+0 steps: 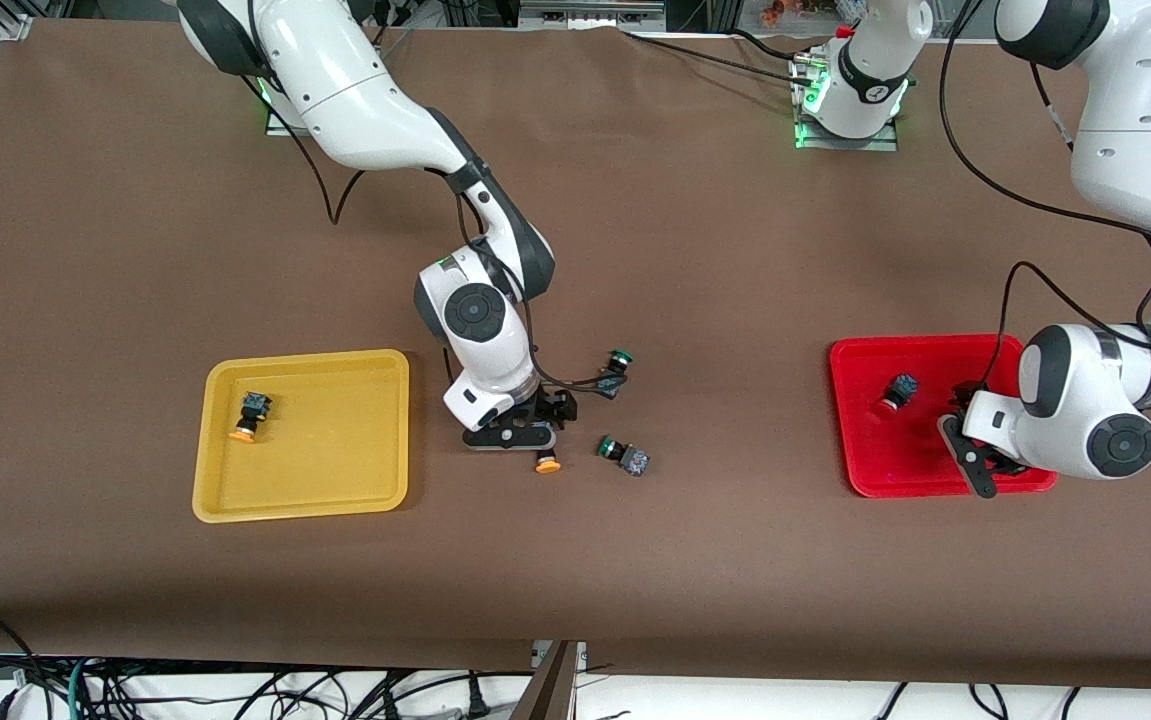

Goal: Place red and yellow buttons in trays
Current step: 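Place red in the red tray with the left gripper while the right lifts yellow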

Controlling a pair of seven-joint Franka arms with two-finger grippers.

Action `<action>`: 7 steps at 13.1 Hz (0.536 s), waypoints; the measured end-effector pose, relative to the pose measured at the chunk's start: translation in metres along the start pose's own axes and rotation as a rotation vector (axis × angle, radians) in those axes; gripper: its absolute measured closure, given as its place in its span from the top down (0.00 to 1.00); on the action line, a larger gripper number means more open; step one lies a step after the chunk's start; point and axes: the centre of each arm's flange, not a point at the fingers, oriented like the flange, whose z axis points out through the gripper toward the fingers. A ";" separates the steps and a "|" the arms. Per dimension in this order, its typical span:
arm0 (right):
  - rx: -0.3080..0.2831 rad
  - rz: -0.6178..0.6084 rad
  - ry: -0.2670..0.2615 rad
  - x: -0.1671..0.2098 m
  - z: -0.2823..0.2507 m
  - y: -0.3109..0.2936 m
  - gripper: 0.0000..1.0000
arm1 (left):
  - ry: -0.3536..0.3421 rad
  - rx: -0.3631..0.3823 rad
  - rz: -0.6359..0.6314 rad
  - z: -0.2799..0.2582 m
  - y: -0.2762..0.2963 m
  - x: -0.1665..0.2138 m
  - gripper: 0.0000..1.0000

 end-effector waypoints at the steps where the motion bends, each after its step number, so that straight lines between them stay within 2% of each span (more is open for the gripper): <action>1: 0.010 -0.008 0.017 0.001 0.003 0.000 1.00 | 0.003 0.009 0.002 -0.023 0.006 0.004 1.00; 3: 0.022 -0.037 0.045 0.000 0.011 0.000 0.93 | 0.002 0.041 -0.019 -0.077 0.027 0.021 1.00; 7: 0.031 -0.081 0.070 0.000 0.017 0.001 0.45 | 0.060 0.125 -0.213 -0.188 0.079 0.043 1.00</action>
